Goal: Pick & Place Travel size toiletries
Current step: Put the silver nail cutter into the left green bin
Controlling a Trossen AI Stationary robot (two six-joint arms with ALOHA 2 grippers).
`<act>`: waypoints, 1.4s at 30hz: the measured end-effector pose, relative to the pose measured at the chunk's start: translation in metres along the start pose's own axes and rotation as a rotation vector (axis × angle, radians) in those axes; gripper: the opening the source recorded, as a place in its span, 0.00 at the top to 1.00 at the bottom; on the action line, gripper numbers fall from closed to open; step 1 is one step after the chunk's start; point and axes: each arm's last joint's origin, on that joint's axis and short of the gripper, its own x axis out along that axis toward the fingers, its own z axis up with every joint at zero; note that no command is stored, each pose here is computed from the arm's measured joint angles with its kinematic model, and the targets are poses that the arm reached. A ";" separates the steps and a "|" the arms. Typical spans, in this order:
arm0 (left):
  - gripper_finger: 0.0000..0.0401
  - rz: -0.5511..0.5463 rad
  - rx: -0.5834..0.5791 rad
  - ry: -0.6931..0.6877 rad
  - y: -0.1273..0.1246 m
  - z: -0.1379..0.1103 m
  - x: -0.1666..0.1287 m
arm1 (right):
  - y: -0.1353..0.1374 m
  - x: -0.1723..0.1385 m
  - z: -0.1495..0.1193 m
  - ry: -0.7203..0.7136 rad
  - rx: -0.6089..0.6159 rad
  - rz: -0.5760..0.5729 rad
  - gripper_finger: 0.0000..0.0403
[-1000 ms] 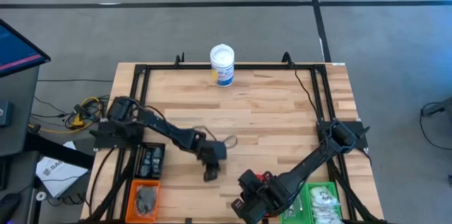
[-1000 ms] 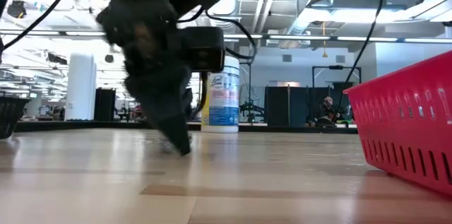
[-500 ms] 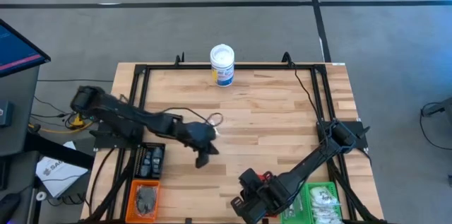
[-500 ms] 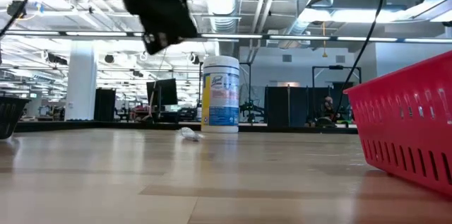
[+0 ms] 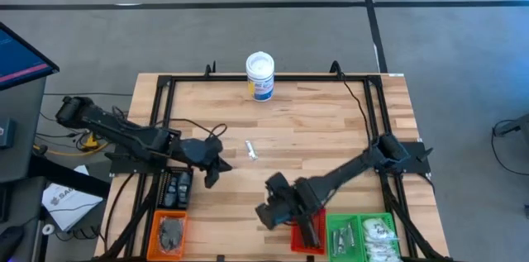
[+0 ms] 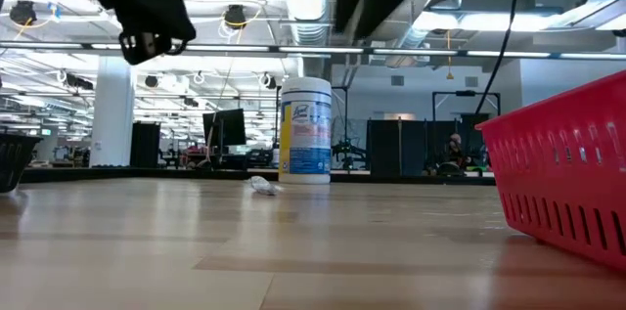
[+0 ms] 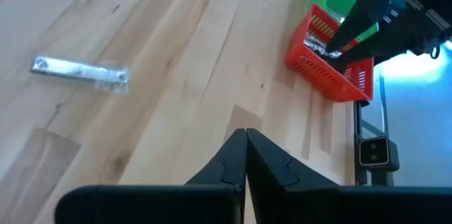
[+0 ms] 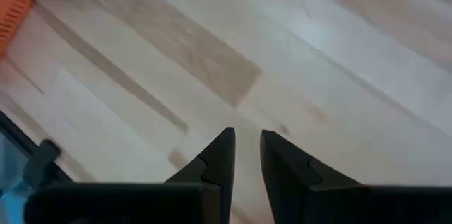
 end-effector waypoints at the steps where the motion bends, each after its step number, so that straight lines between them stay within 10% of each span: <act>1: 1.00 -0.003 -0.005 -0.001 0.001 -0.002 -0.001 | 0.000 0.002 0.007 0.002 -0.010 0.012 0.85; 22: 1.00 0.136 -0.162 -0.092 0.022 -0.002 0.003 | -0.036 0.039 0.137 -0.048 -0.262 0.006 0.99; 42: 1.00 0.183 -0.102 -0.058 0.031 -0.005 -0.019 | -0.025 0.088 0.126 -0.360 -0.008 0.260 1.00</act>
